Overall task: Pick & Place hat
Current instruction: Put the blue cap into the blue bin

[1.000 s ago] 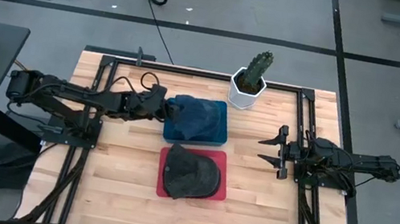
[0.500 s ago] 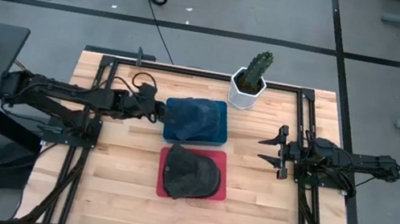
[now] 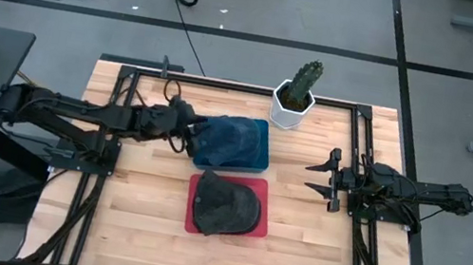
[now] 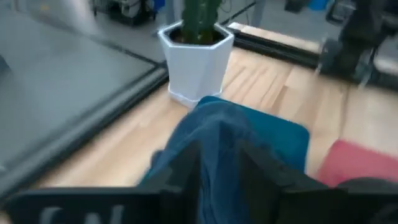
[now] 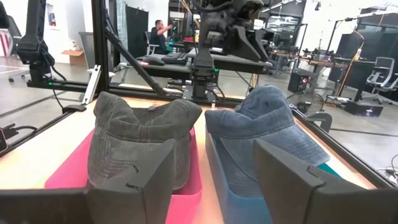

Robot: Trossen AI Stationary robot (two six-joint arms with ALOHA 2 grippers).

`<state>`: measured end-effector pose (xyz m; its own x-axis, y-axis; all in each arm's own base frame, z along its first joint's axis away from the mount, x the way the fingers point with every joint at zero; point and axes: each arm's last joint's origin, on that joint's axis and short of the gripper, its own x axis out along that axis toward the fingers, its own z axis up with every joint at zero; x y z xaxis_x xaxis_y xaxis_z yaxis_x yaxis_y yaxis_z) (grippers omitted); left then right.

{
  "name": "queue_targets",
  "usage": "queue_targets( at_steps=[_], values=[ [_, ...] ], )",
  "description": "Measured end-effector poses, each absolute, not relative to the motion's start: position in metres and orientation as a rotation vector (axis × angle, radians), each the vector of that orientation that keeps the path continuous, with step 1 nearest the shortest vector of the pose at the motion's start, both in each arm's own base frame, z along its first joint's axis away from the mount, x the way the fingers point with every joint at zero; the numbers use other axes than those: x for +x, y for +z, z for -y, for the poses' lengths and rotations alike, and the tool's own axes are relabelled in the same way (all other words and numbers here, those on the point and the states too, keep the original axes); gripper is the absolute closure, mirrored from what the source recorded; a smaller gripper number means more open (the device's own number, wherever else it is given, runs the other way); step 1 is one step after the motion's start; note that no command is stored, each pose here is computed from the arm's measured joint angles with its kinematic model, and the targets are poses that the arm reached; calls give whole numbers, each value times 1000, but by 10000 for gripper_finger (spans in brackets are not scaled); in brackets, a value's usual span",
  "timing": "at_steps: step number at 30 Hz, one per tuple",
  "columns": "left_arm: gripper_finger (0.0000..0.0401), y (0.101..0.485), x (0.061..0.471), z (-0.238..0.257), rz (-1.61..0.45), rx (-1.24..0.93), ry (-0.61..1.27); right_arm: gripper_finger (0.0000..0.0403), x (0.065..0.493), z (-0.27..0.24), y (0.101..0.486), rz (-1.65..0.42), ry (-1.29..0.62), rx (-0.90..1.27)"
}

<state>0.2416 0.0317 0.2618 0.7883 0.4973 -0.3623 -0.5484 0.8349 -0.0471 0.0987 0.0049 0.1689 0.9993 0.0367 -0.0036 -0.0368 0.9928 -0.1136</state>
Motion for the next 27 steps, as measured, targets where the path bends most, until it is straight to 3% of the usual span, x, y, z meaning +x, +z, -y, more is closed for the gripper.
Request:
queue_targets(
  at_steps=[3, 5, 9, 15, 20, 27],
  values=[
    [367, 252, 248, -34, -417, -37, 560, 185, 99, -5, 169, -1, 37, -114],
    [390, 244, 253, -37, -456, -10, 569, 185, 99, -5, 169, -1, 37, -114],
    [397, 231, 264, -43, -483, 15, 570, 185, 99, -5, 169, -1, 37, -114],
    [399, 238, 279, -46, -321, 40, 564, 185, 99, -5, 169, 0, 37, -114],
    [399, 235, 283, -46, -311, 34, 538, 185, 99, -5, 169, 0, 37, -114],
    [400, 182, 302, -56, -497, -17, 532, 185, 99, -5, 169, 0, 37, -114]
  ],
)
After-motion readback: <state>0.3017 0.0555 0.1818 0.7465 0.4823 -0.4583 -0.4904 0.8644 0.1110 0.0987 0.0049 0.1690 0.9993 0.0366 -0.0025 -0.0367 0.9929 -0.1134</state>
